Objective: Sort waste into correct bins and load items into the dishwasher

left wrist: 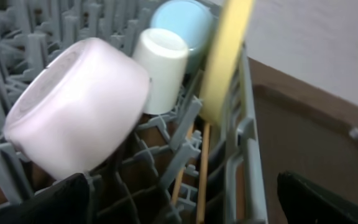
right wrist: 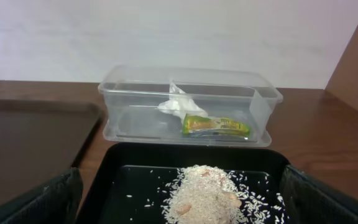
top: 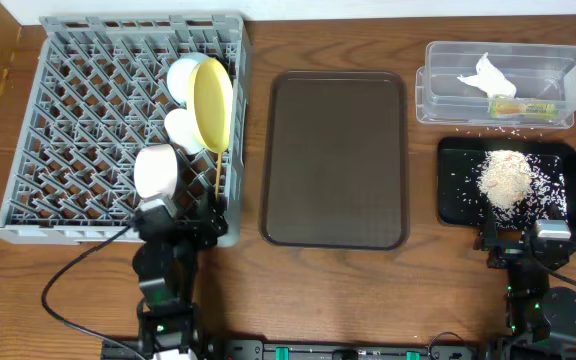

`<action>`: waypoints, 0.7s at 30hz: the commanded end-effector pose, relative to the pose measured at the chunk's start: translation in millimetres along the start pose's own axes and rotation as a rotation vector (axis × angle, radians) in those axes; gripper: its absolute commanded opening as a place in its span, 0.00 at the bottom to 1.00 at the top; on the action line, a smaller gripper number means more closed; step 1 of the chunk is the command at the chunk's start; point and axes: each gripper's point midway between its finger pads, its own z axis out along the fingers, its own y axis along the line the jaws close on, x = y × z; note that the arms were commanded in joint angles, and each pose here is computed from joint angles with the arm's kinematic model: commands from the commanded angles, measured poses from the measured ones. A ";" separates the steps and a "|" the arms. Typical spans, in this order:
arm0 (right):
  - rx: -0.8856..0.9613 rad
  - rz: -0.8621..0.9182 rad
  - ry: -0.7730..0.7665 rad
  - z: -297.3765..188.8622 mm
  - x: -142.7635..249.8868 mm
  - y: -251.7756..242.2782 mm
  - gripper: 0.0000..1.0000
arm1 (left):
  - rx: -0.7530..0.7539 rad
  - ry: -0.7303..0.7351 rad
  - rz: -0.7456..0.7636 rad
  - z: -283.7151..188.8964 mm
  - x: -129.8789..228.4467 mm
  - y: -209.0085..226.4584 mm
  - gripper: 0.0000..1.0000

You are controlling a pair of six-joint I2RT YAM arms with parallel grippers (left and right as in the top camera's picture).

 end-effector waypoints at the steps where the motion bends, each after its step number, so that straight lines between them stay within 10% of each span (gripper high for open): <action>1: -0.028 0.008 -0.002 -0.2 -0.1 6.5 0.99 | 0.069 0.120 0.097 -2.9 45.6 -7.0 0.98; 21: -0.028 0.008 -0.002 -0.2 -0.1 6.5 0.99 | 0.164 -0.064 0.287 -26.2 14.4 -34.0 0.98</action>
